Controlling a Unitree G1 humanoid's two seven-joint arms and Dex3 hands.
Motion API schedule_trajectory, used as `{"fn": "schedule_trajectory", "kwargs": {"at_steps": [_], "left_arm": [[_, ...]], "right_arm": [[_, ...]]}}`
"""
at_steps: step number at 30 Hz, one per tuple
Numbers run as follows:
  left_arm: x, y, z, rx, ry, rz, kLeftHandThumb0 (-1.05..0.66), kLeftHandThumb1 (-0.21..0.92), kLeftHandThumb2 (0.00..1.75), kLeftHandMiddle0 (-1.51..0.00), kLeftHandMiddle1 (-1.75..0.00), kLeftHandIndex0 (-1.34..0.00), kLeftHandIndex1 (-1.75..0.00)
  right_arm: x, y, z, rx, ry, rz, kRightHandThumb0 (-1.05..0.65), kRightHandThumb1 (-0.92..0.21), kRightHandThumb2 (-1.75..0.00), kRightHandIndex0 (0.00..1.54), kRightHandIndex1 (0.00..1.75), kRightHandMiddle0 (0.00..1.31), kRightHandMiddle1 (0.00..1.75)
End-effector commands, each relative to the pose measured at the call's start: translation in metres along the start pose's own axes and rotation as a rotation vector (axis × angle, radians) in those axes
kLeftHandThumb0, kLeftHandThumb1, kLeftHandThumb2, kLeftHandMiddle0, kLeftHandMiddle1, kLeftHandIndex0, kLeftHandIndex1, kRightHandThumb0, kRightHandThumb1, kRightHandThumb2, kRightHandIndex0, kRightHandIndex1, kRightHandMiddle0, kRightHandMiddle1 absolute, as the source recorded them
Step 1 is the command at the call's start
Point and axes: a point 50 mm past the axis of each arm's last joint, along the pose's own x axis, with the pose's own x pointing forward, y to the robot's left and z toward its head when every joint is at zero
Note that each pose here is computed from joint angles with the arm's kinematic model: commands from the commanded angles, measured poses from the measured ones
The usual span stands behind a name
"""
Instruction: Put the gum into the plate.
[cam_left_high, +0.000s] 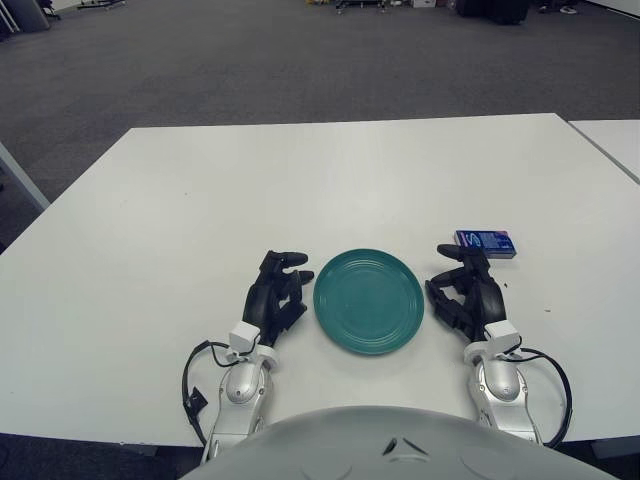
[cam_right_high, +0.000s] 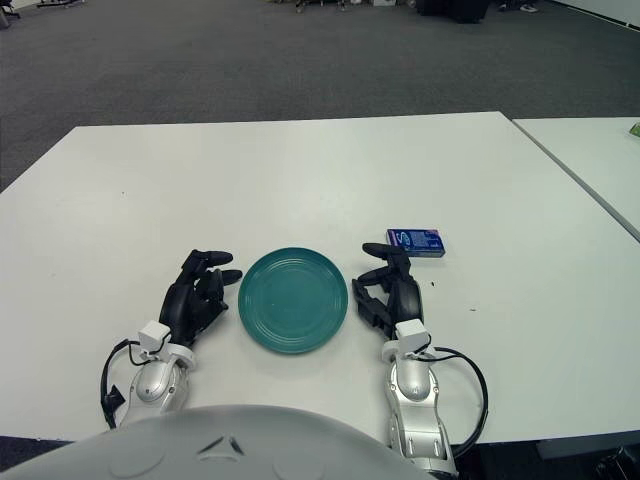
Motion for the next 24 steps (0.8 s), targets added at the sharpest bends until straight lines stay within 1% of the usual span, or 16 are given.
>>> {"fn": "schedule_trajectory", "kwargs": {"at_steps": [1, 11, 24], "left_arm": [[-0.0021, 0.0005, -0.0057, 0.003, 0.036, 0.007, -0.52, 0.82, 0.90, -0.43, -1.11, -0.36, -1.32], [-0.0018, -0.0005, -0.0063, -0.008, 0.041, 0.010, -0.51, 0.80, 0.91, -0.43, -1.11, -0.38, -1.33], [-0.0022, -0.0012, -0.0064, -0.009, 0.037, 0.012, -0.51, 0.83, 0.88, -0.45, -1.11, -0.38, -1.33]], "right_arm": [[-0.0097, -0.0018, -0.0242, -0.012, 0.156, 0.007, 0.34, -0.92, -0.40, 0.32, 1.61, 0.16, 1.25], [-0.0085, -0.0024, -0.0223, -0.014, 0.149, 0.010, 0.34, -0.92, -0.40, 0.32, 1.61, 0.16, 1.25], [-0.0063, -0.0034, -0.0174, -0.018, 0.133, 0.016, 0.34, -0.92, -0.39, 0.33, 1.59, 0.17, 1.24]]}}
